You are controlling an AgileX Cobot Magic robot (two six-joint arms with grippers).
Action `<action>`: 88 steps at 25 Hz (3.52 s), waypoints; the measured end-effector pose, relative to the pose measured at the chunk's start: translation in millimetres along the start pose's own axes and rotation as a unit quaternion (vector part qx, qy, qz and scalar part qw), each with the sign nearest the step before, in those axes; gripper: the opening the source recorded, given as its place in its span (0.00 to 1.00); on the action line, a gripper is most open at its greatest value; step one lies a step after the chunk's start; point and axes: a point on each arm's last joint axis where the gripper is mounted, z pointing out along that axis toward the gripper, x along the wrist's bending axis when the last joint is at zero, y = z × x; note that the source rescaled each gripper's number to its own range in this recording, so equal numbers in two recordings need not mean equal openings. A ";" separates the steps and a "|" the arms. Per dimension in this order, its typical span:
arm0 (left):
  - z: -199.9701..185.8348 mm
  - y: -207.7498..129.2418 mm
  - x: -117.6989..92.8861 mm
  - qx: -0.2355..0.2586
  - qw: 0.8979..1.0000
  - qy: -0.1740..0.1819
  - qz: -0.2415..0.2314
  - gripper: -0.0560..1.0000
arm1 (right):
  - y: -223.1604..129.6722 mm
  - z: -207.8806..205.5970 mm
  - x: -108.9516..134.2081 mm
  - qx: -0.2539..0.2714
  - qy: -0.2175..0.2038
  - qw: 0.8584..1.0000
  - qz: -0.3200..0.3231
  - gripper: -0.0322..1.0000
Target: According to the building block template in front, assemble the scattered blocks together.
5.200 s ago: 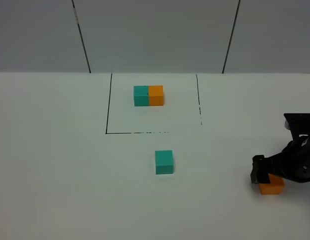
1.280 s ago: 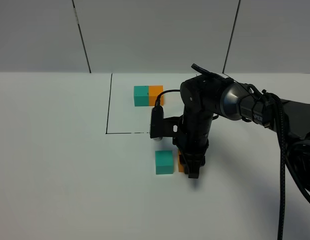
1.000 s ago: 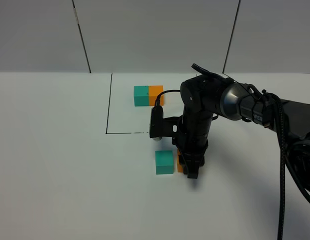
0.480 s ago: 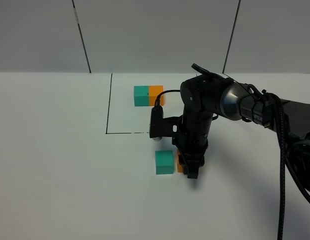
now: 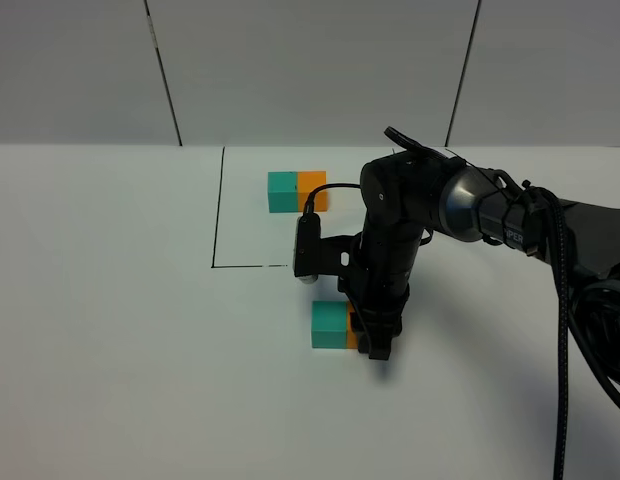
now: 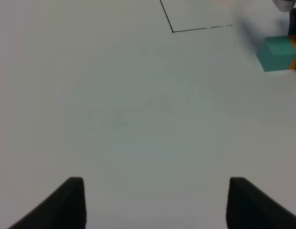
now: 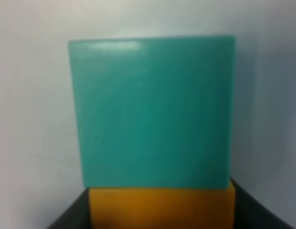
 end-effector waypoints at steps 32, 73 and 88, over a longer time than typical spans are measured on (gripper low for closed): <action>0.0 0.0 0.0 0.000 1.000 0.000 0.000 0.38 | -0.3 0.8 1.1 0.002 0.006 1.000 -0.004 0.85; 0.0 0.0 0.0 0.000 1.000 0.000 0.000 0.37 | -223.9 -220.9 165.2 -0.089 -0.183 0.713 0.671 1.00; 0.0 0.0 0.0 0.000 1.000 0.000 0.000 0.37 | -229.7 -221.6 310.8 -0.213 -0.302 0.639 0.674 1.00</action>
